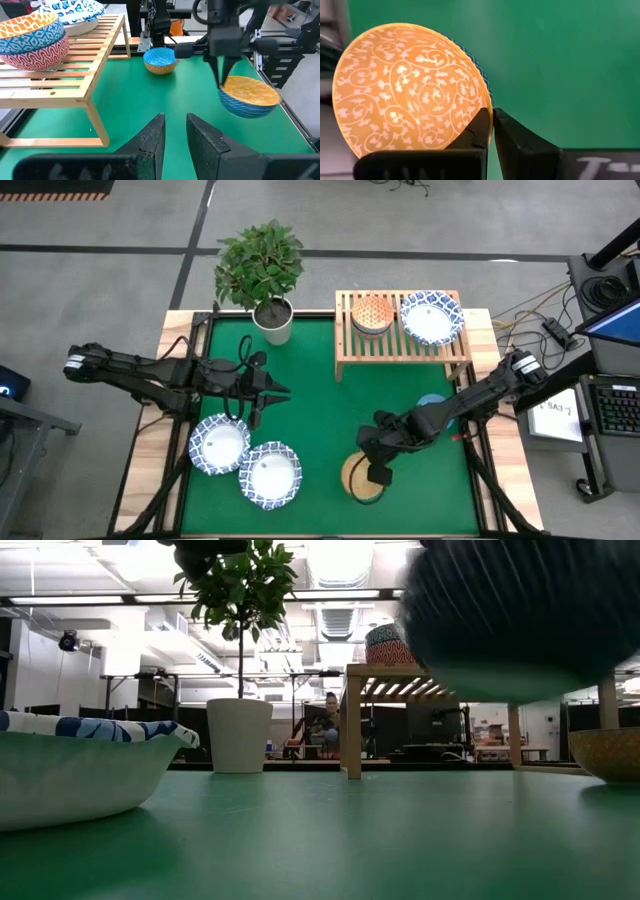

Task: Place and stack bowls onto a shelf
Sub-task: Stack the yellow patterned bowl on top of the yellow patterned bowl on the shelf

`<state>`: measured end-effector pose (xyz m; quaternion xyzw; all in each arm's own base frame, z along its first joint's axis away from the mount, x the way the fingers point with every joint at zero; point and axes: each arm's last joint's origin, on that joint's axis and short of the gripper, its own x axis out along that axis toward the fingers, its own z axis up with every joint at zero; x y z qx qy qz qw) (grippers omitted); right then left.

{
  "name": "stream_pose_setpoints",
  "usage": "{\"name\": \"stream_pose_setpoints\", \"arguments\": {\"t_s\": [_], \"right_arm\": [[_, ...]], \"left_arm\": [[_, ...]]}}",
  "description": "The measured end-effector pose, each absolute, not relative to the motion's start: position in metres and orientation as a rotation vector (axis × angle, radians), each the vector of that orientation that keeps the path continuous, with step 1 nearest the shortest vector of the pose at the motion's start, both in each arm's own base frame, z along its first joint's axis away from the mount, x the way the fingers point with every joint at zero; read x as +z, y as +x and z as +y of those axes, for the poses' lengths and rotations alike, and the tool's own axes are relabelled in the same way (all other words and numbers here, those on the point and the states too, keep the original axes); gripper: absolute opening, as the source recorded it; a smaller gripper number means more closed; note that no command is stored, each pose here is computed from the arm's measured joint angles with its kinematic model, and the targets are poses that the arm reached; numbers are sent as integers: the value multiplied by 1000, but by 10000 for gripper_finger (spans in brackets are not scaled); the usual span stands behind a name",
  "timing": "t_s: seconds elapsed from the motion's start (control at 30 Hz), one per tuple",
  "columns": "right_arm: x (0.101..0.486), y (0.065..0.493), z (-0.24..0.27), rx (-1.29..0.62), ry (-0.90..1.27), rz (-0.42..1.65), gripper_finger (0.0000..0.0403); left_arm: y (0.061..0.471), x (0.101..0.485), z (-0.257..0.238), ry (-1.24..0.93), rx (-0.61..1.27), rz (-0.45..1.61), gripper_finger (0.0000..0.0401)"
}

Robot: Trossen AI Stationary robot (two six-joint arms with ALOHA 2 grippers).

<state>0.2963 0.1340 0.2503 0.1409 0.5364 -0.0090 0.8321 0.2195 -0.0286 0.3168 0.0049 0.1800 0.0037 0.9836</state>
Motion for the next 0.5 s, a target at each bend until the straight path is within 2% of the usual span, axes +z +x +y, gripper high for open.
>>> {"name": "stream_pose_setpoints", "arguments": {"t_s": [0.1,0.23,0.5], "right_arm": [[265,303,136,38,294,1012,9],[287,311,134,19,242,894,9],[359,325,89,-234,189,723,9]], "left_arm": [[220,317,-29,16,6,359,61],[220,318,-29,28,5,351,61],[218,320,-28,67,-1,340,61]]}}
